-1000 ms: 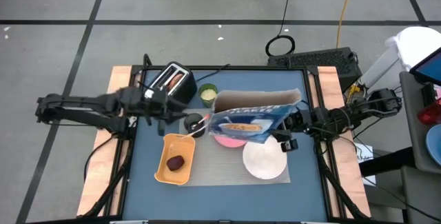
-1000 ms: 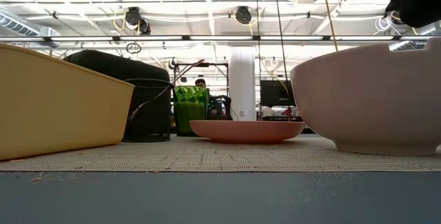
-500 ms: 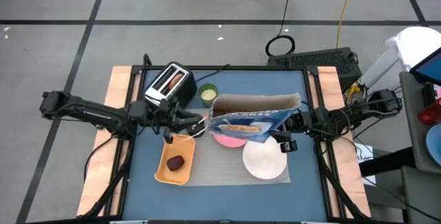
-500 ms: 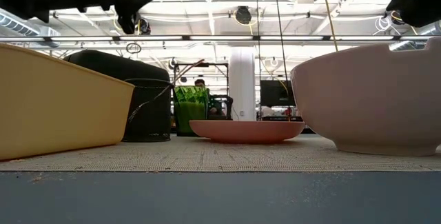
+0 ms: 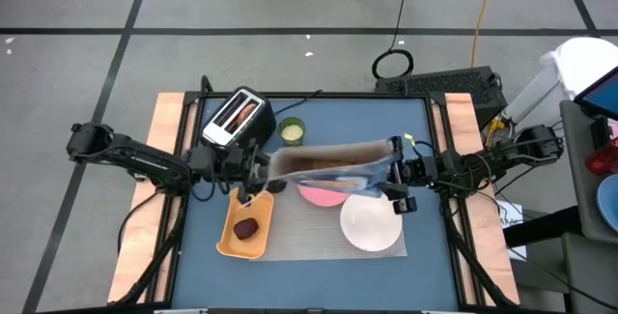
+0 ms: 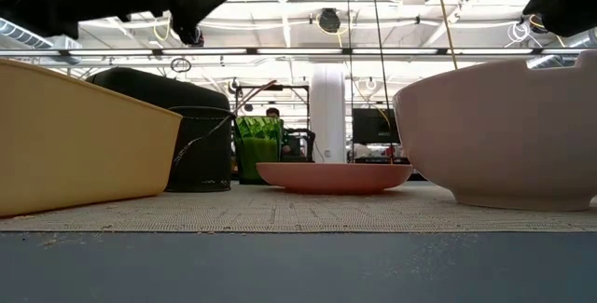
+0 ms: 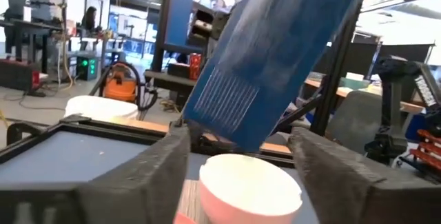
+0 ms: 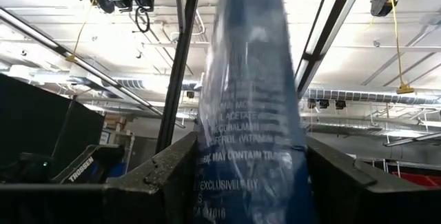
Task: Arrange a breakfast setting
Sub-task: Pour the cereal in the bowl
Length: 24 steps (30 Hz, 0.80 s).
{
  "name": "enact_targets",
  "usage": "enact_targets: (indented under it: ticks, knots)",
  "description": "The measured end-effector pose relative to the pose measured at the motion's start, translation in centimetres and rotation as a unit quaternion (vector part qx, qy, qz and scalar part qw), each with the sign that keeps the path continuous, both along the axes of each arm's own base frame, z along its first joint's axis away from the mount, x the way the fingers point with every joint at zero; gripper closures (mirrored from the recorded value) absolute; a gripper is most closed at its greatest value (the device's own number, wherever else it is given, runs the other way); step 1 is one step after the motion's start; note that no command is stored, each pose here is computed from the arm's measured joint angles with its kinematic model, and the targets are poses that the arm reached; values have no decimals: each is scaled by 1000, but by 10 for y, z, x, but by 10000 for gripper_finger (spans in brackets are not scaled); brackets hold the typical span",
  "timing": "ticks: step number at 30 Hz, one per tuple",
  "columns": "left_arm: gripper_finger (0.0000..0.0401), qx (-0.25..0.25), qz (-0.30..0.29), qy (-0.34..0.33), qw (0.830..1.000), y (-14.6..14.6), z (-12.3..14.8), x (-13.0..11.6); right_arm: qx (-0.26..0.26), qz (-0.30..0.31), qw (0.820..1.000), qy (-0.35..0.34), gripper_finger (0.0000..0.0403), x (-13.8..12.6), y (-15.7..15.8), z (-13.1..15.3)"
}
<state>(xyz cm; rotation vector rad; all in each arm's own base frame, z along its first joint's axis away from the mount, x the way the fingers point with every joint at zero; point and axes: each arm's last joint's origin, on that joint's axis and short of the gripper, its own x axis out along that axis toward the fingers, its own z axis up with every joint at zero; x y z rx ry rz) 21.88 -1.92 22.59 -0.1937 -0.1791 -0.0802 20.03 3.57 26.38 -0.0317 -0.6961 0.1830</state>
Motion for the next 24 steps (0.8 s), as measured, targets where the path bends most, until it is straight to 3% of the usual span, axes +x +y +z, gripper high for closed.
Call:
enact_targets:
  ticks: [7,18,24]
  knots:
    - [61,-9,2,6,1000,0,-2,1,-6,-6,1000,-7,248,0,0,2]
    - [54,-23,8,-7,1000,1,1,1,-10,-12,1000,17,393,3,-2,-2]
    - [54,-32,7,-25,999,1,4,0,-9,-10,1000,26,392,4,-2,-4]
